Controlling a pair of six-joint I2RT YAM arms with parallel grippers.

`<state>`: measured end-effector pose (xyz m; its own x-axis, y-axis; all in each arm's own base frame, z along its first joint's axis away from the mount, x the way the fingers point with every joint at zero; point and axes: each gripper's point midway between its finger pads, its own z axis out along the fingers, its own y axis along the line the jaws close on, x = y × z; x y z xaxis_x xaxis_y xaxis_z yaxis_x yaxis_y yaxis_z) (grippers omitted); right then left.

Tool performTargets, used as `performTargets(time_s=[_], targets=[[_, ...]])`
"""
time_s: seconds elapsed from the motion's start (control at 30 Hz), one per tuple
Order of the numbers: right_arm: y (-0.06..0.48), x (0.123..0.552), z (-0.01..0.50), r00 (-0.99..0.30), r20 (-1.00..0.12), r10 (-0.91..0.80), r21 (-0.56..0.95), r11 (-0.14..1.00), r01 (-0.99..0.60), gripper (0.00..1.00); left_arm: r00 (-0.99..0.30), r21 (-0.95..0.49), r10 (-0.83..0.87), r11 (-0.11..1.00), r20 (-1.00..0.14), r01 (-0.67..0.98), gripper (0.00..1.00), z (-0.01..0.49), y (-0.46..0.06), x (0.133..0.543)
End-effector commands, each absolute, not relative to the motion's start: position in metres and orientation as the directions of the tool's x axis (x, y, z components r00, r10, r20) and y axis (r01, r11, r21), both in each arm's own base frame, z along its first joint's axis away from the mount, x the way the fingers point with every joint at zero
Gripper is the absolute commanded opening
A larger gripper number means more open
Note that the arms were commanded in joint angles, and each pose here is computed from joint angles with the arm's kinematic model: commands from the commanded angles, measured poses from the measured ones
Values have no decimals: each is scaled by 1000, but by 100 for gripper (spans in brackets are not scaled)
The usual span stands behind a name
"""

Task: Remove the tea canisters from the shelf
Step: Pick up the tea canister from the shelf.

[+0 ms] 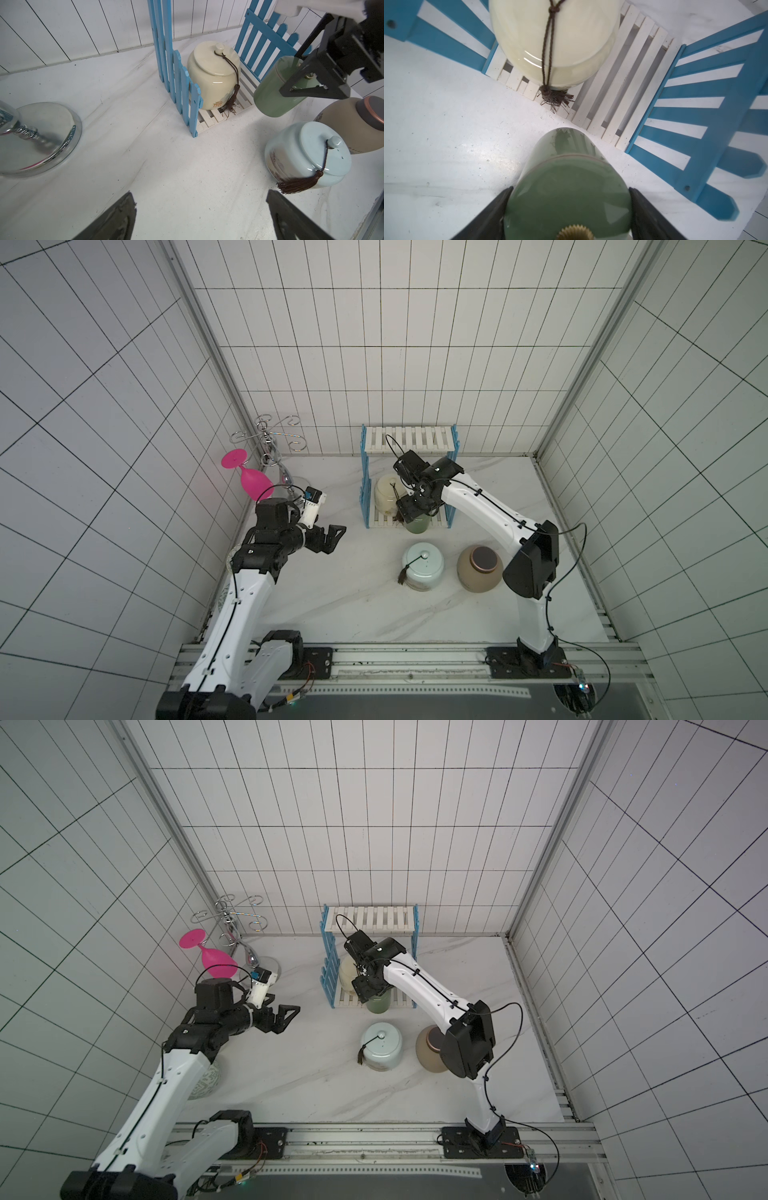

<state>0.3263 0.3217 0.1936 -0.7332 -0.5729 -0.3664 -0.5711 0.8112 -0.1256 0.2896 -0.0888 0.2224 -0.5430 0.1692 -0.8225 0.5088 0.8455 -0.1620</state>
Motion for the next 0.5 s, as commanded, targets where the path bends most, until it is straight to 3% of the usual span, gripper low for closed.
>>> performTargets(time_s=[0.0, 0.47], targets=[[340, 319, 237, -685, -466, -560, -114, 806, -581, 65, -535, -136, 166, 866, -828, 480, 99, 223, -81, 295], [400, 271, 228, -620, -464, -632, -63, 722, -689, 65, -552, -59, 88, 968, -830, 243, 99, 226, -38, 316]])
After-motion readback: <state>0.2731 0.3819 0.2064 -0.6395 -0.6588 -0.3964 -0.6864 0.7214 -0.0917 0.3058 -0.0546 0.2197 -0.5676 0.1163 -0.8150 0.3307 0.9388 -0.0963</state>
